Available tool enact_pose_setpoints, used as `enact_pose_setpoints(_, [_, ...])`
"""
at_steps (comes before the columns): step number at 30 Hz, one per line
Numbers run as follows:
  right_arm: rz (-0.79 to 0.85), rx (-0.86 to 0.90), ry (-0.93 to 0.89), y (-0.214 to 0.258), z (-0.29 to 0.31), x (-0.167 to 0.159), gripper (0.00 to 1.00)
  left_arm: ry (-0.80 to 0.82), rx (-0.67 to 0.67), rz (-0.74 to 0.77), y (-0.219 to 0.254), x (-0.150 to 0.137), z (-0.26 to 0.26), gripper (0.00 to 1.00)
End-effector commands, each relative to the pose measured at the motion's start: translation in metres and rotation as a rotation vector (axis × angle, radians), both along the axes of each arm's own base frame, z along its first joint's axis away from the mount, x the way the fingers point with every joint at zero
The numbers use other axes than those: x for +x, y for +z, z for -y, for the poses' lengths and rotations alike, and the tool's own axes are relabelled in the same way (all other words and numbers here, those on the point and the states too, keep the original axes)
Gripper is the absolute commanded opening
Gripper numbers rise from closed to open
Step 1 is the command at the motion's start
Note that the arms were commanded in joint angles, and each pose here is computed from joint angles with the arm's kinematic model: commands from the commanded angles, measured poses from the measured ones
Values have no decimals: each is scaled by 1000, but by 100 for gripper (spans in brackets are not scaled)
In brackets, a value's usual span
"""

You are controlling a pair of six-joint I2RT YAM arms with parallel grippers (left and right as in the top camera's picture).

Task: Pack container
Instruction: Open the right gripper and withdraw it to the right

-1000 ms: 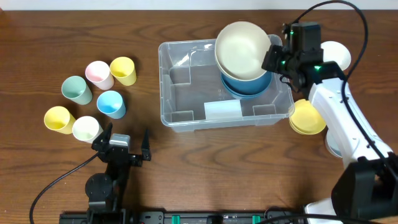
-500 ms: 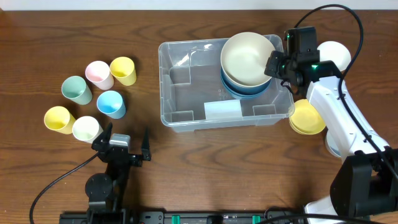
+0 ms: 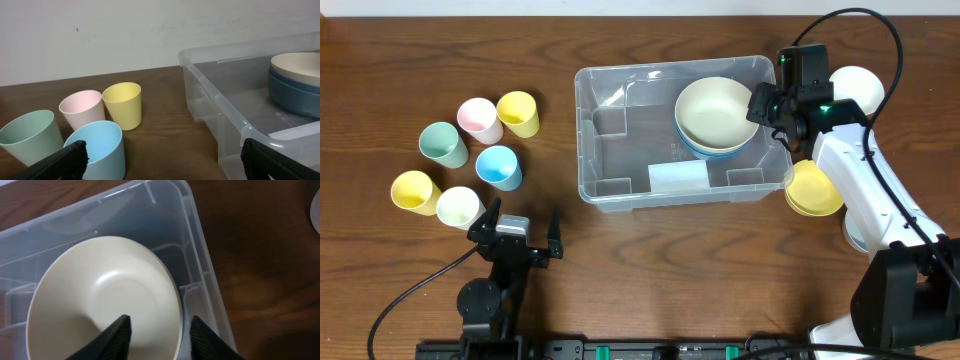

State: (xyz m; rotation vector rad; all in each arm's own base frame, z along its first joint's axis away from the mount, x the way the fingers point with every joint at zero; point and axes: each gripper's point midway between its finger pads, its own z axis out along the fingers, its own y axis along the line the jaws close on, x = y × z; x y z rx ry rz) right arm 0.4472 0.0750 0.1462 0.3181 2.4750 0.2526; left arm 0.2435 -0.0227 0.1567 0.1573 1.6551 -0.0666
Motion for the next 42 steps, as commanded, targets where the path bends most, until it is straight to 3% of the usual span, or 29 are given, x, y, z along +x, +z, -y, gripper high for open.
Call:
enact_pose_setpoints(1, [11, -9, 58, 0, -7, 0, 34, -7, 4, -44, -16, -1, 1, 98])
enact_pose_setpoints(5, [45, 38, 114, 16, -19, 1, 30, -7, 4, -45, -16, -1, 1, 98])
enact_pose_setpoints(10, [145, 59, 112, 64, -15, -3, 33, -7, 4, -44, -15, -1, 1, 98])
enact_pose_setpoints(17, [194, -15, -106, 103, 72, -26, 38, -7, 4, -44, -16, -1, 1, 98])
enact_pose_setpoints(22, [138, -23, -277, 89, 139, -34, 38, -7, 4, -45, -16, -1, 1, 98])
enact_pose_setpoints(30, [168, -46, -423, 64, 214, -9, 39, -7, 4, -44, -16, -1, 1, 98])
enact_pose_setpoints(36, [167, -51, -462, 19, 245, 21, 40, -7, 4, -45, -16, -1, 1, 98])
enact_pose_setpoints(42, [56, -29, -490, -49, 252, 29, 40, -7, 4, -44, -16, -1, 1, 98])
